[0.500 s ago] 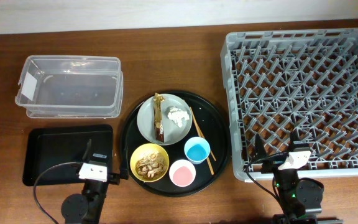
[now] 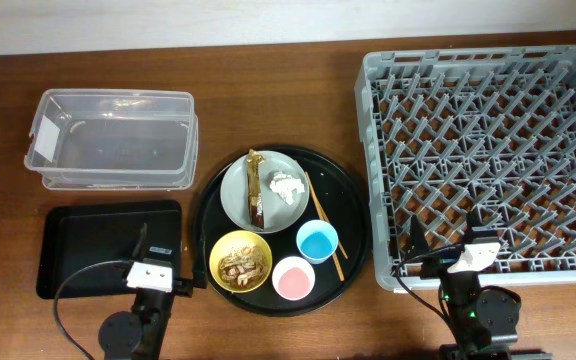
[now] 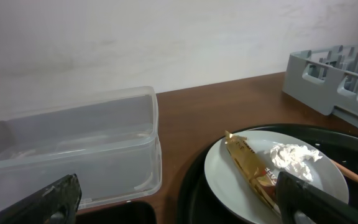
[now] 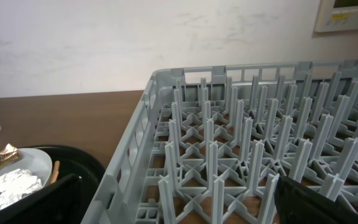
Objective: Sort waste into correct bins and load items into the dishwasher rack
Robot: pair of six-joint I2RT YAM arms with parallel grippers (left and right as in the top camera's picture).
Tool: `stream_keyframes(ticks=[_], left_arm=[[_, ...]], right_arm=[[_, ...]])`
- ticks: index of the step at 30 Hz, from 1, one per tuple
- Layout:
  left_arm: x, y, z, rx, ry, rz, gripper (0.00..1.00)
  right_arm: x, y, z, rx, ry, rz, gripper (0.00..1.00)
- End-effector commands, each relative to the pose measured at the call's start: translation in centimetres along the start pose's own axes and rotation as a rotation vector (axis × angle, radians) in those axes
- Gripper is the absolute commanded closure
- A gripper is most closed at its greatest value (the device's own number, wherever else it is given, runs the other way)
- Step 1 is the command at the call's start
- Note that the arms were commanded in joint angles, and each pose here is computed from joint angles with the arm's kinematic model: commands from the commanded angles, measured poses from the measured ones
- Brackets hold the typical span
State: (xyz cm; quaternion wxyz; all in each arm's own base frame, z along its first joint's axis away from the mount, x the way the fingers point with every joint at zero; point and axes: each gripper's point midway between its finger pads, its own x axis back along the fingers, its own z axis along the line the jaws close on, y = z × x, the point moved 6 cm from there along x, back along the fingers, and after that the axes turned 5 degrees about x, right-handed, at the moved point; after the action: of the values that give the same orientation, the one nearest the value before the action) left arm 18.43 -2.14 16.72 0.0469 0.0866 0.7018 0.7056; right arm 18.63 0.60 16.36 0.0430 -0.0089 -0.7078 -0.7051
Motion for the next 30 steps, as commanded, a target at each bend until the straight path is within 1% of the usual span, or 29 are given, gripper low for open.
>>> stream_keyframes(ticks=[1,15,17,20,21,22,23,25,27,30], left_arm=[[0.0,-0.2,0.1,-0.008,0.004,0.002,0.01],[0.0,-0.2,0.1,-0.009,0.004,0.000,0.01],[0.0,-0.1,-0.1,-0.009,-0.009,-0.007,0.01],[0.0,0.4,-0.9,-0.015,-0.083,-0.032,0.01],[0.2,1.4,-1.5,-0.029,-0.136,-0.082,0.01],[0.4,2.4,-1.9,-0.031,-0.170,-0.120,0.01],[0.8,4.0,-2.1,0.007,-0.186,-0.159,0.01],[1.7,6.4,-2.5,0.061,-0.214,-0.161,0.01],[2.6,8.2,-3.0,0.084,-0.247,-0.078,0.01],[3.7,11.6,-3.2,0.152,-0.237,0.135,0.01]], right_arm=[[0.0,-0.2,-0.1,-0.004,0.000,0.000,0.01],[0.0,-0.2,0.0,-0.004,0.004,0.000,0.02],[0.0,0.0,0.8,-0.003,0.081,-0.011,0.01],[0.7,0.9,3.2,0.001,0.294,-0.030,0.02],[1.1,1.8,3.7,-0.003,0.344,-0.049,0.02],[1.4,2.8,3.8,-0.038,0.353,-0.049,0.01],[2.1,4.2,3.8,-0.058,0.353,-0.036,0.02],[3.6,6.8,3.8,-0.065,0.340,0.001,0.02],[5.0,9.4,3.4,-0.073,0.301,0.074,0.02],[6.0,12.4,3.2,-0.099,0.273,0.270,0.02]])
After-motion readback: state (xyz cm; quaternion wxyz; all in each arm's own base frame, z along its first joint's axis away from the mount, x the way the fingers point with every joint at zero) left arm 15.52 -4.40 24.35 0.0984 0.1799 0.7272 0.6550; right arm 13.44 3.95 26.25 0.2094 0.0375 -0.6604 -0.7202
